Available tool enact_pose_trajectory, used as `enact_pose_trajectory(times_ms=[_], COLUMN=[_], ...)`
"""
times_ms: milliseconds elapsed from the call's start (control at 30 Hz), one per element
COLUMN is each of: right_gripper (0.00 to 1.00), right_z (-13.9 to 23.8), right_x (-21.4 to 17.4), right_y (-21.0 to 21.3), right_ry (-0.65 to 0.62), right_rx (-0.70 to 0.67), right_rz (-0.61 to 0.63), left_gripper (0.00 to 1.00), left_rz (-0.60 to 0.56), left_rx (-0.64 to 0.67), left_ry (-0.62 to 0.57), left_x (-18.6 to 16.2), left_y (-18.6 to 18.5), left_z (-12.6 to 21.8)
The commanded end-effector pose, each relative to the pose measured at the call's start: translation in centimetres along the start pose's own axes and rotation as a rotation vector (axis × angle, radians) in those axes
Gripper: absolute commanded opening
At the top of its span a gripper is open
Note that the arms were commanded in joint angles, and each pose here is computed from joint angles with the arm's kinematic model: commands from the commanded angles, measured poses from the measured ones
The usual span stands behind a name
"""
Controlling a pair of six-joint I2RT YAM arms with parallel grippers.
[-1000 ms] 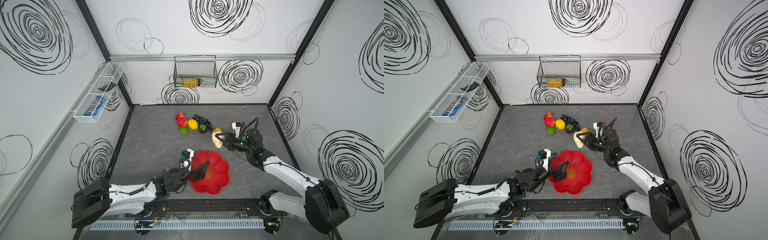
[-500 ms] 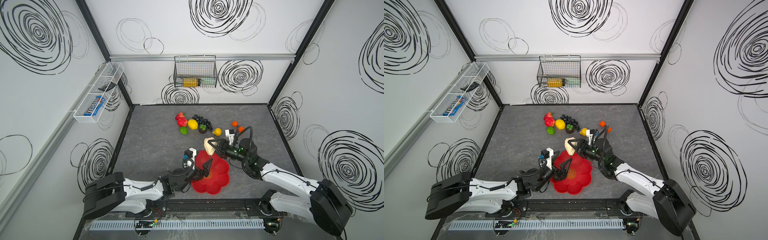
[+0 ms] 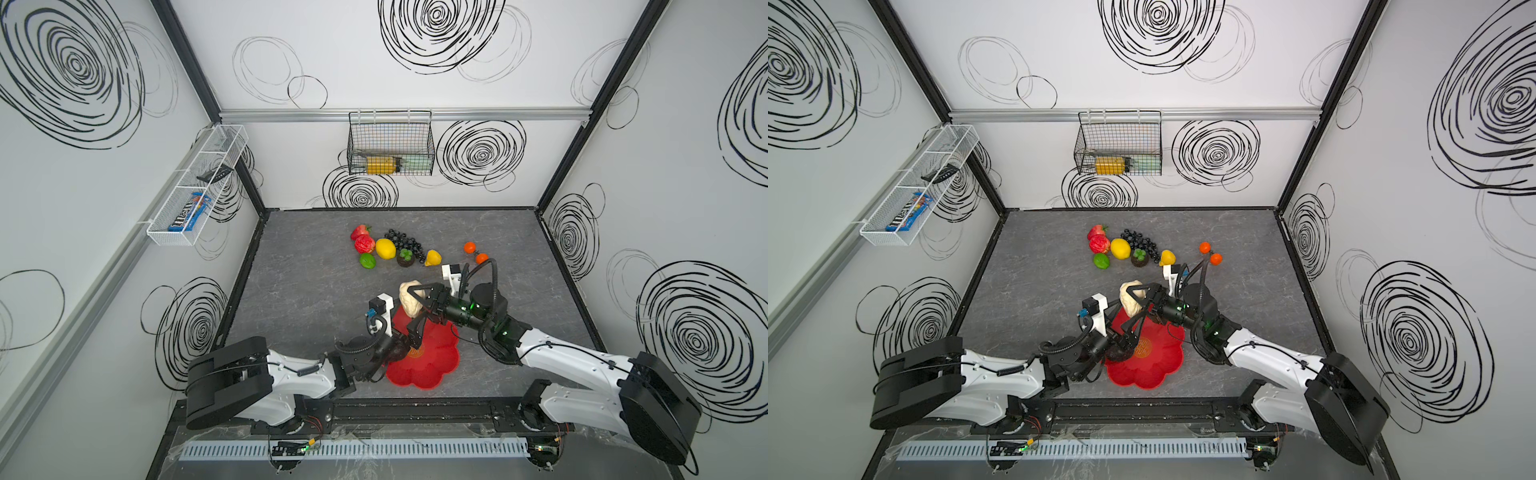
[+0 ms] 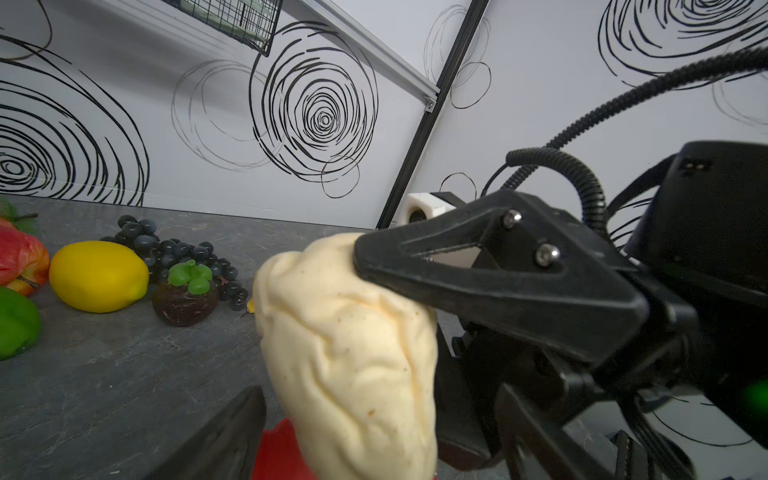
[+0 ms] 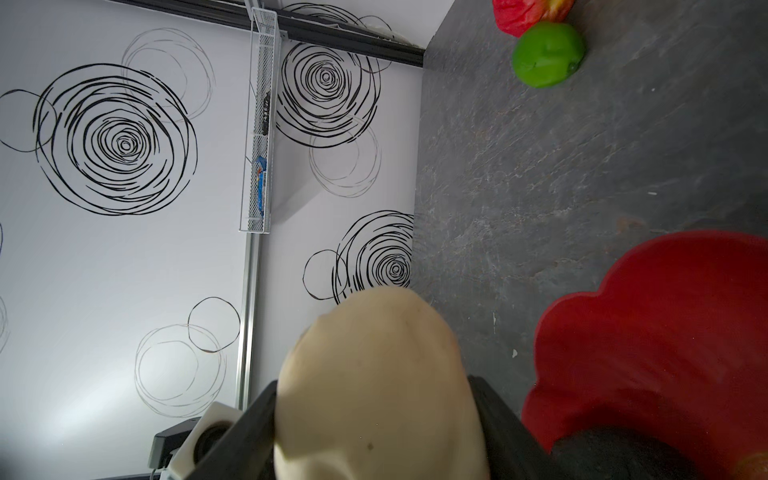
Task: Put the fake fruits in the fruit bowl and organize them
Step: 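Carry the cream pear toward the left gripper above the bowl, then grasp the cream pear with the left gripper while the right gripper releases and withdraws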
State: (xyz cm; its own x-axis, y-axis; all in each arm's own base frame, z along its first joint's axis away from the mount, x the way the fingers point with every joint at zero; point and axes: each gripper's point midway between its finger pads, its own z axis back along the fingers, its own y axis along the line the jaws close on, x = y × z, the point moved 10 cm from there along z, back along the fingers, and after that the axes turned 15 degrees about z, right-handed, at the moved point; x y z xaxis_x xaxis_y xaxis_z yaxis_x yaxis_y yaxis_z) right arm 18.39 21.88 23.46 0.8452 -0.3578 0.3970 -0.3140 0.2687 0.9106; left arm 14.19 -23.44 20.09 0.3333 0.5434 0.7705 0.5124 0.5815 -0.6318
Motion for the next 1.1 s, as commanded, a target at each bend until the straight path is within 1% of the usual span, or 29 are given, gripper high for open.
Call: enact_pose_trajectory(times_ms=[0, 133, 300, 433, 533, 800, 967, 1067], right_gripper=[0.65, 0.66, 0.65, 0.65, 0.65, 0.65, 0.65, 0.67], right_z=[-0.1, -0.1, -0.3, -0.3, -0.5, -0.6, -0.6, -0.5], right_x=[-0.2, -0.3, -0.5, -0.6, -0.6, -1.0, -1.0, -0.9], right_y=[0.7, 1.0, 1.0, 1.0, 1.3, 1.3, 1.3, 1.2], right_ry=[-0.011, -0.006, 0.004, 0.007, 0.015, 0.022, 0.021, 0.013], right_rx=[0.047, 0.055, 0.051, 0.051, 0.058, 0.05, 0.041, 0.02], right_rz=[-0.002, 0.0, -0.001, -0.002, 0.006, 0.009, 0.015, 0.03], left_gripper=[0.82, 0.8, 0.8, 0.84, 0.83, 0.69, 0.63, 0.6], left_rz=[0.039, 0.045, 0.042, 0.029, 0.025, 0.034, 0.027, 0.017], left_rx=[-0.03, -0.032, -0.041, -0.046, -0.036, -0.035, -0.036, -0.035], left_ry=[-0.09, -0.094, -0.089, -0.081, -0.067, -0.055, -0.053, -0.042], left_x=[1.3, 1.4, 1.3, 1.3, 1.2, 1.3, 1.3, 1.1], left_y=[-0.8, -0.4, -0.4, -0.5, -0.3, 0.3, 0.3, 0.3], left_z=[-0.2, -0.2, -0.3, -0.7, -1.0, -1.3, -1.2, -1.2])
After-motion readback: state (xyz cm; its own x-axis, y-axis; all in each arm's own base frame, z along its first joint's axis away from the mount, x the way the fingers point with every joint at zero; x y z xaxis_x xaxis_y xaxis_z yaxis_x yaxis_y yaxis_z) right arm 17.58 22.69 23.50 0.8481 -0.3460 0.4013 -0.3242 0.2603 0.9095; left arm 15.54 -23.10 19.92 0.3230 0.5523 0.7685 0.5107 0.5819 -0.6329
